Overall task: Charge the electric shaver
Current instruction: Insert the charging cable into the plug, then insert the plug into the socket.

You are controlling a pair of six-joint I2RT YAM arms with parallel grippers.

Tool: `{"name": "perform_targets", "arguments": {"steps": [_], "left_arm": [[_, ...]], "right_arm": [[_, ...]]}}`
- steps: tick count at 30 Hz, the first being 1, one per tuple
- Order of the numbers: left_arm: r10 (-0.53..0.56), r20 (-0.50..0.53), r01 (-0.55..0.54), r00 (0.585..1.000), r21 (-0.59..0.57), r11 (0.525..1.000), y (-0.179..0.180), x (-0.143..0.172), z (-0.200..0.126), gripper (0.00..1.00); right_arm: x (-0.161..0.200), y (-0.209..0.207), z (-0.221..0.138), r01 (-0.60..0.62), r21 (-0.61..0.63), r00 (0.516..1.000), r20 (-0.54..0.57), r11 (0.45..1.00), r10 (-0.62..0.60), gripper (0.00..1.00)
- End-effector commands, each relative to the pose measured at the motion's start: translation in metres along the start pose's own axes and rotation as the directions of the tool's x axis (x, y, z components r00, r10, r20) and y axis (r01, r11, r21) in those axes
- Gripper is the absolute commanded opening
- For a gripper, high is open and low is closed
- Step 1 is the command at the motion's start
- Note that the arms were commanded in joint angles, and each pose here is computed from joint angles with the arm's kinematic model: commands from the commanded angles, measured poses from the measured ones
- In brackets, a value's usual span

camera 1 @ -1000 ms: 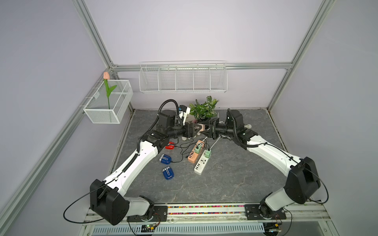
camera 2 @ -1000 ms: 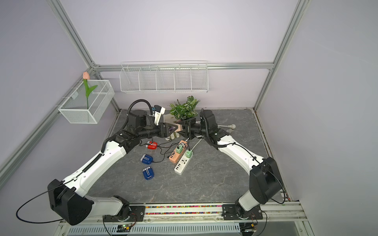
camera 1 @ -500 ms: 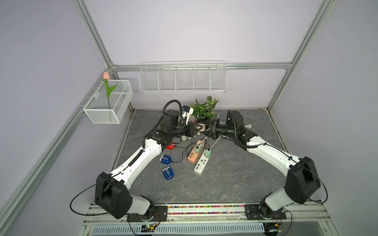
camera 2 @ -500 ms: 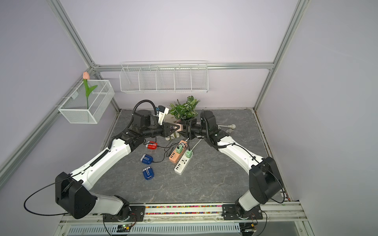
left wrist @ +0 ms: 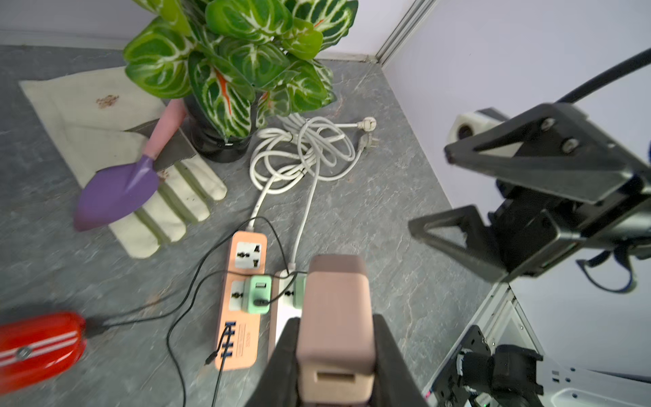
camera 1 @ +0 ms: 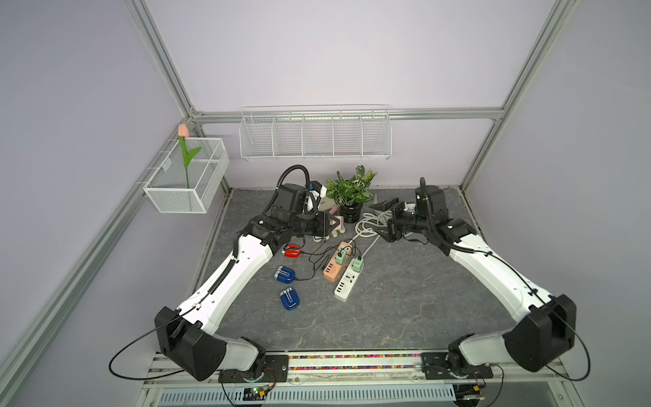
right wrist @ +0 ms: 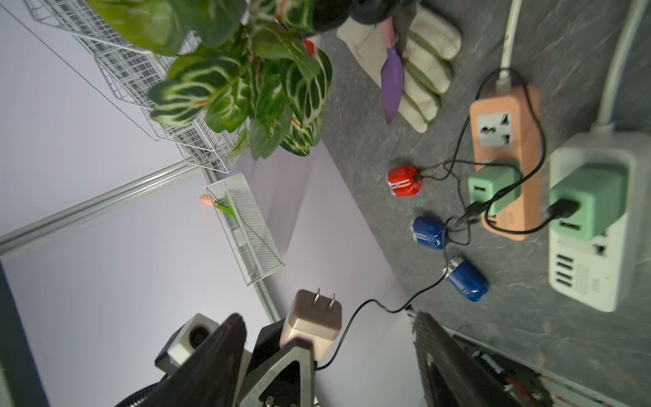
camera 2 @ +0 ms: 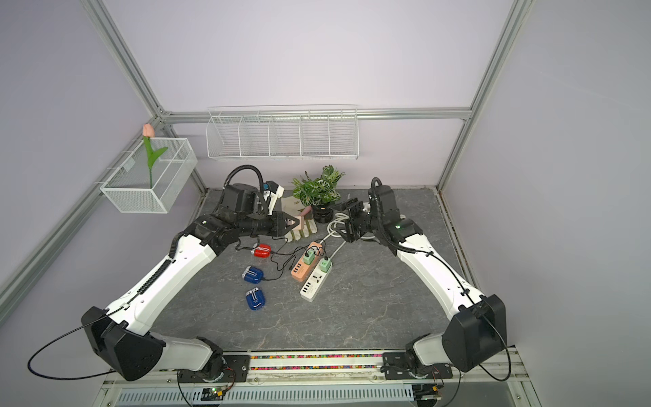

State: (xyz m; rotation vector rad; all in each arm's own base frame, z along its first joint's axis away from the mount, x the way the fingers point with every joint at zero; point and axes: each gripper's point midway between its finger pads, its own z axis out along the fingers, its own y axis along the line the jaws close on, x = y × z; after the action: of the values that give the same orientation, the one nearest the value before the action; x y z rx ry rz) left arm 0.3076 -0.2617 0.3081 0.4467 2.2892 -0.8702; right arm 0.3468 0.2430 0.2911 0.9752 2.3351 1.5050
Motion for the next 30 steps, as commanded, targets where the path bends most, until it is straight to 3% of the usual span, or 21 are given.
{"name": "perform_targets", "arguments": {"steps": [1, 7, 12, 20, 26, 30], "left_arm": [[-0.014, -0.223, -0.006, 0.975, -0.087, 0.996, 0.015, 0.044, -0.006, 0.0], [-0.003, -0.469, -0.094, 0.883, -0.183, 0.979, 0.022, 0.098, 0.014, 0.0], [0.0, -0.533, -0.115, 0.846, -0.183, 0.976, 0.019, 0.12, 0.051, 0.0], [0.027, -0.675, -0.236, 0.737, -0.219, 0.947, 0.024, 0.159, 0.095, 0.0], [0.026, -0.674, -0.242, 0.738, -0.228, 0.943, 0.018, 0.166, 0.111, 0.0], [0.023, -0.665, -0.246, 0.746, -0.244, 0.938, 0.02, 0.167, 0.123, 0.0]], "right_arm": [[-0.003, -0.037, -0.018, 0.226, 0.203, 0.972, 0.017, 0.953, -0.235, 0.78], [-0.004, -0.051, -0.028, 0.364, 0.272, 0.927, -0.009, 0.891, -0.376, 0.78], [0.005, -0.051, -0.029, 0.417, 0.227, 0.907, -0.041, 0.88, -0.419, 0.78], [0.016, -0.057, -0.039, 0.456, 0.196, 0.89, -0.07, 0.868, -0.451, 0.78], [0.032, -0.05, -0.051, 0.572, 0.047, 0.82, -0.045, 0.819, -0.57, 0.82], [0.04, -0.069, -0.064, 0.62, 0.066, 0.785, -0.058, 0.782, -0.617, 0.83]]}}
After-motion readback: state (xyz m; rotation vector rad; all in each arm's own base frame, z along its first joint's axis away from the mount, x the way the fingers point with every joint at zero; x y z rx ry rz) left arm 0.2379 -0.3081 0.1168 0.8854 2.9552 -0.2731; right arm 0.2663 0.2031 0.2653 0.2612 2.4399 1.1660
